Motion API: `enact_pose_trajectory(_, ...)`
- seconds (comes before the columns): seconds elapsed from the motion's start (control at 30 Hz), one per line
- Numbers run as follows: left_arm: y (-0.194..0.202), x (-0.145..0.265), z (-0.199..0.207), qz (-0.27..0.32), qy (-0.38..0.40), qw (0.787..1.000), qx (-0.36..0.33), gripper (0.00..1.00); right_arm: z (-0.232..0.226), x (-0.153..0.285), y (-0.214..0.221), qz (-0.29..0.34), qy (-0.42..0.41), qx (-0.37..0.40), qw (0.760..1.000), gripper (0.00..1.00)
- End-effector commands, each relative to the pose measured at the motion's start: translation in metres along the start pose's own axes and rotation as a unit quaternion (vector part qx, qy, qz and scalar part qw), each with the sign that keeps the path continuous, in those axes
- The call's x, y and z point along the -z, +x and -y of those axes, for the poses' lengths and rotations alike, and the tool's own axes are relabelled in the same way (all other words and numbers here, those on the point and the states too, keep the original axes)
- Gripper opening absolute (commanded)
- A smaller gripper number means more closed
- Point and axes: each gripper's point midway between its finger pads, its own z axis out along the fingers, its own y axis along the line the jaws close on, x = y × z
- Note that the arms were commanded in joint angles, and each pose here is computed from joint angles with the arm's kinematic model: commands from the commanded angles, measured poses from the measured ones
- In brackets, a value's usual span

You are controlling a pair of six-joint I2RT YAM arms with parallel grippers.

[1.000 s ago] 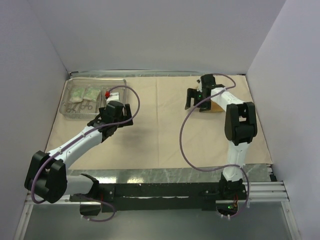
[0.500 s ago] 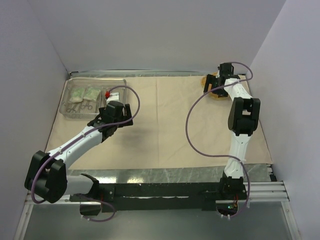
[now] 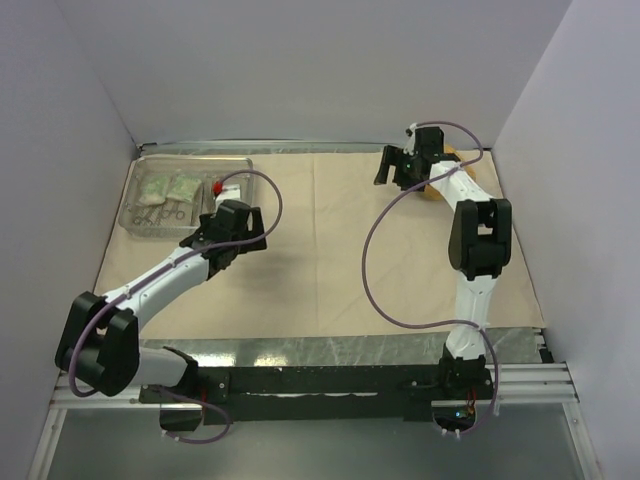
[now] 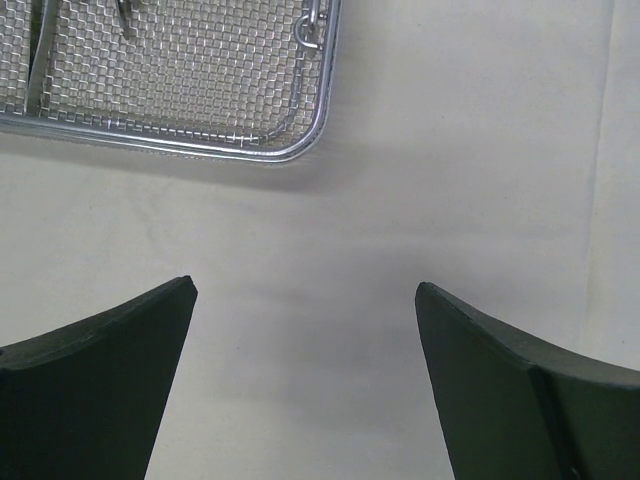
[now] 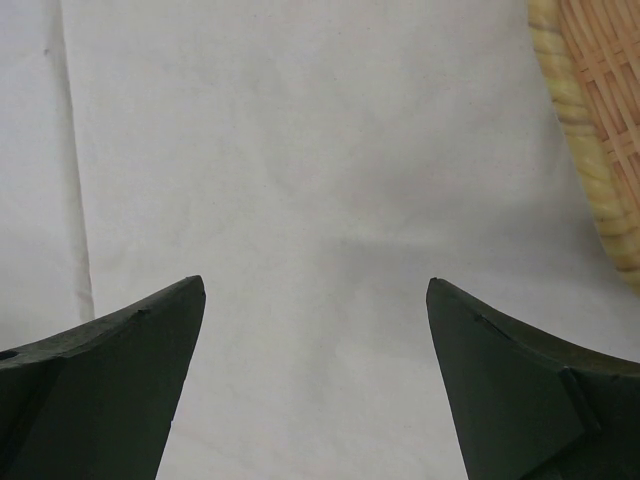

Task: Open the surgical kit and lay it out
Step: Move the container from the surgical kit, then pick up the medical item from the container.

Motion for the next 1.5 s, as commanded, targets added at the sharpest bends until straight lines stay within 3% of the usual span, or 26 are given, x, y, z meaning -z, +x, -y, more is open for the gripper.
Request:
enact_pose_trajectory(0.0,-0.029,0.005,0.004,0.031,-0.007,0.999,0.015,0.99,0.018,-0.013,-0.015,0.016,0.013,-0.007,1.0,1.0)
enact_pose_trajectory(0.23,-0.043,0.003,-0.013,0.027,-0.016,0.998,0.059,0.99,0.064,-0.007,-0.047,0.058,0.061,-0.062,0.995,1.0)
enact_pose_trajectory(0.4,-0.056,-0.002,-0.032,0.027,-0.023,0.995,0.096,0.99,0.102,0.001,-0.046,0.061,0.099,-0.128,0.985,1.0)
enact_pose_trajectory(0.57,-0.072,-0.01,-0.07,0.031,-0.063,0.988,0.134,0.99,0.107,0.016,-0.047,0.069,0.103,-0.132,0.984,1.0)
enact_pose_trajectory(0.8,-0.125,-0.03,-0.104,0.04,-0.078,0.98,0.178,0.98,0.043,0.078,-0.076,0.137,0.036,-0.131,0.981,1.0)
enact_pose_trajectory(0.87,-0.12,-0.049,-0.11,0.006,-0.087,0.98,0.18,0.97,0.018,0.091,-0.066,0.145,0.021,-0.138,0.98,1.0)
enact_pose_trajectory(0.9,-0.139,-0.051,-0.104,0.015,-0.074,0.981,0.18,0.96,0.014,0.087,-0.048,0.13,0.022,-0.144,0.981,1.0)
enact_pose_trajectory(0.93,-0.134,-0.066,-0.103,-0.004,-0.077,0.982,0.171,0.95,0.008,0.09,-0.043,0.13,0.018,-0.151,0.98,1.0)
enact_pose_trajectory(0.97,-0.136,-0.072,-0.102,-0.009,-0.075,0.983,0.169,0.93,-0.019,0.096,-0.037,0.131,-0.002,-0.134,0.982,1.0)
enact_pose_trajectory(1.1,-0.165,-0.101,-0.096,-0.009,-0.072,0.984,0.165,0.9,-0.055,0.094,0.016,0.091,-0.011,-0.094,0.991,1.0)
enact_pose_trajectory(1.27,-0.155,-0.148,-0.087,-0.047,-0.058,0.986,0.152,0.83,-0.087,0.096,0.059,0.057,-0.035,-0.052,0.996,1.0)
enact_pose_trajectory(1.43,-0.15,-0.174,-0.077,-0.073,-0.032,0.987,0.14,0.77,-0.09,0.093,0.09,0.028,-0.043,-0.052,0.997,1.0)
enact_pose_trajectory(1.47,-0.151,-0.176,-0.075,-0.074,-0.026,0.987,0.138,0.71,-0.09,0.093,0.091,0.028,-0.045,-0.051,0.997,1.0)
